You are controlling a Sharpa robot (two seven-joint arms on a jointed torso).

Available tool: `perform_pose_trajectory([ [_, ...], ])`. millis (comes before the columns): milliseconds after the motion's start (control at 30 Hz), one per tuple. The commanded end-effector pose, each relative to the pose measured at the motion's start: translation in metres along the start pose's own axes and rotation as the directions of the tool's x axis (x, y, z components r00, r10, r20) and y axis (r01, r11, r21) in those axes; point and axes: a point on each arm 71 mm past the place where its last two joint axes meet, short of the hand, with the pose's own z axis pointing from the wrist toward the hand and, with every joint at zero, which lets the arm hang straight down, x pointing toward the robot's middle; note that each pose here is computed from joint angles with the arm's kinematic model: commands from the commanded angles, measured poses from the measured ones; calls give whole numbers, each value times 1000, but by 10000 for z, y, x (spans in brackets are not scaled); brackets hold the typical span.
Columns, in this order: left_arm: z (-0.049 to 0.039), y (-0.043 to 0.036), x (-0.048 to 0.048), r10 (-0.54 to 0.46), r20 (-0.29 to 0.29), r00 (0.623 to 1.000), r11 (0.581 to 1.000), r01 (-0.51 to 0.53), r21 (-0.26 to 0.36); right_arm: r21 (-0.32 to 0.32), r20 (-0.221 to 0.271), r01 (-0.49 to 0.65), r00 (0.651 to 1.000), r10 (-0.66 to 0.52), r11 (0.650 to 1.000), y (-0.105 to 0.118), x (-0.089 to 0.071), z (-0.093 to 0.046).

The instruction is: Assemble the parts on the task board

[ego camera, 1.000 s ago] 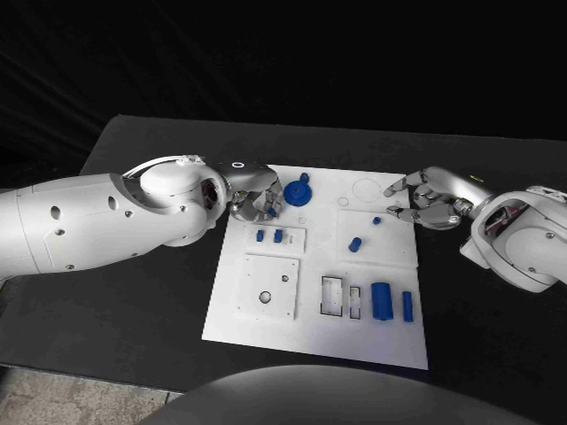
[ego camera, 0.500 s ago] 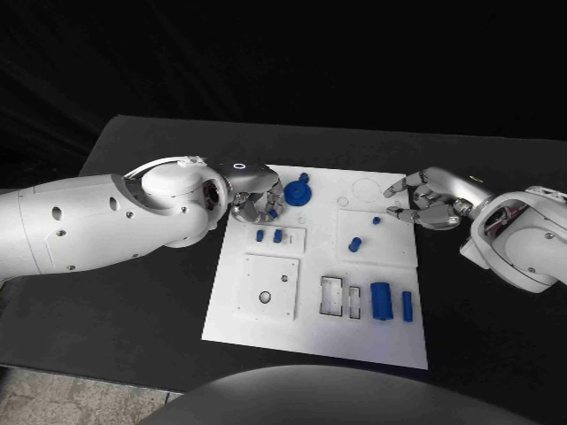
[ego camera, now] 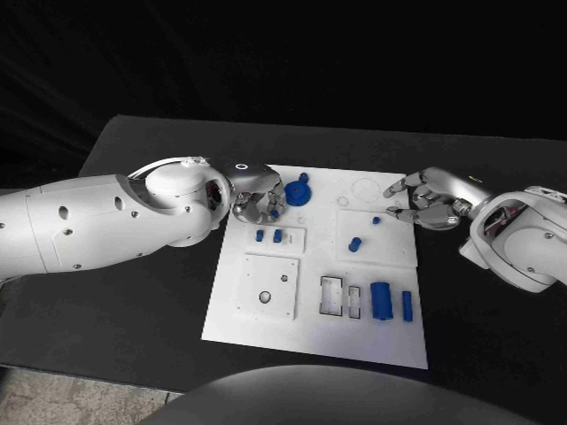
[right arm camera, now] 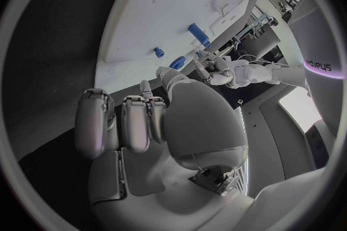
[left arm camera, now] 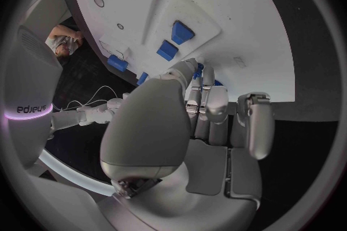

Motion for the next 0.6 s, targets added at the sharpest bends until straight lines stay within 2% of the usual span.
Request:
perform_pose_trajectory([
  [33,14,0,15,0,-11,1000,1000,0,0,2,-13,3,1000,-3,1000,-2,12,-1],
  [600,14,34,39,13,-30,999,1000,-13,-15,2,-11,3,1000,-3,1000,-1,11,-2],
])
